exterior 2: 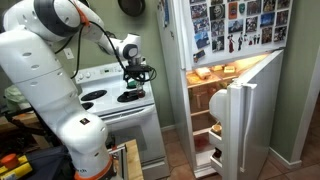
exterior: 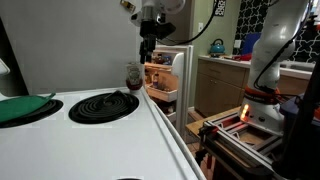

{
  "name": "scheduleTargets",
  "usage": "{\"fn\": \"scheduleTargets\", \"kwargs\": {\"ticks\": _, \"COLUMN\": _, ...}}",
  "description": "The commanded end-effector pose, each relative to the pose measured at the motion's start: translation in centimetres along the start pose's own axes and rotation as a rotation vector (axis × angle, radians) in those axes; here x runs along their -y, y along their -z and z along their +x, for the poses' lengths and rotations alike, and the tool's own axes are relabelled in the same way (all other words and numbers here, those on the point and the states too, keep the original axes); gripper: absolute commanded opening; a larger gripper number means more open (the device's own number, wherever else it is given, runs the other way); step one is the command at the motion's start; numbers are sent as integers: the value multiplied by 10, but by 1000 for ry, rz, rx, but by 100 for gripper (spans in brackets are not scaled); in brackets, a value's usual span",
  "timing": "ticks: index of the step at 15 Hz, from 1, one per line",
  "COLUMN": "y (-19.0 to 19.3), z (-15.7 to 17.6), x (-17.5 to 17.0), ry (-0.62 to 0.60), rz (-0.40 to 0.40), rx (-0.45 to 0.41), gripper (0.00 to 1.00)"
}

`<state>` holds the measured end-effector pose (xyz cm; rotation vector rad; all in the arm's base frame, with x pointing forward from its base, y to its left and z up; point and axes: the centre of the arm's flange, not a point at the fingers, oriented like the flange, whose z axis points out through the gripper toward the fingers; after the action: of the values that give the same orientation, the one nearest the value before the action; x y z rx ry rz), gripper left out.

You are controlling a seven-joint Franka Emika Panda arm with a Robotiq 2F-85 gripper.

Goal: Open the bottom fridge door then put the sauce bottle on the second shelf and close the door

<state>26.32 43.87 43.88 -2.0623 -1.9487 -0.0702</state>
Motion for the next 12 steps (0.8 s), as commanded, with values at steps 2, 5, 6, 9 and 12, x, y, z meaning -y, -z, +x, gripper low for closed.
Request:
{"fn": "scheduleTargets", "kwargs": {"ticks": 2, "y": 1, "z": 0, "x": -1, "ry": -1, "rz": -1, "rx": -1, "gripper": 100}}
{"fn": "scheduleTargets", "kwargs": {"ticks": 5, "y": 2, "z": -2, "x": -5, "ry": -23, "rz": -24, "rx": -6, "gripper": 100}}
{"fn": "scheduleTargets", "kwargs": {"ticks": 6, "y": 3, "z": -2, "x": -7, "ry": -32, "rz": -50, "rx": -9, "gripper": 100}}
{"fn": "scheduleTargets", "kwargs": {"ticks": 9, "y": 2, "z": 1, "x": -8, "ry": -18, "rz": -77, "rx": -30, "gripper": 100}}
{"fn": "scheduleTargets", "kwargs": {"ticks": 12, "y": 2, "z": 0, "x": -2, "ry": -4, "rz": -3, "rx": -4, "gripper": 100}}
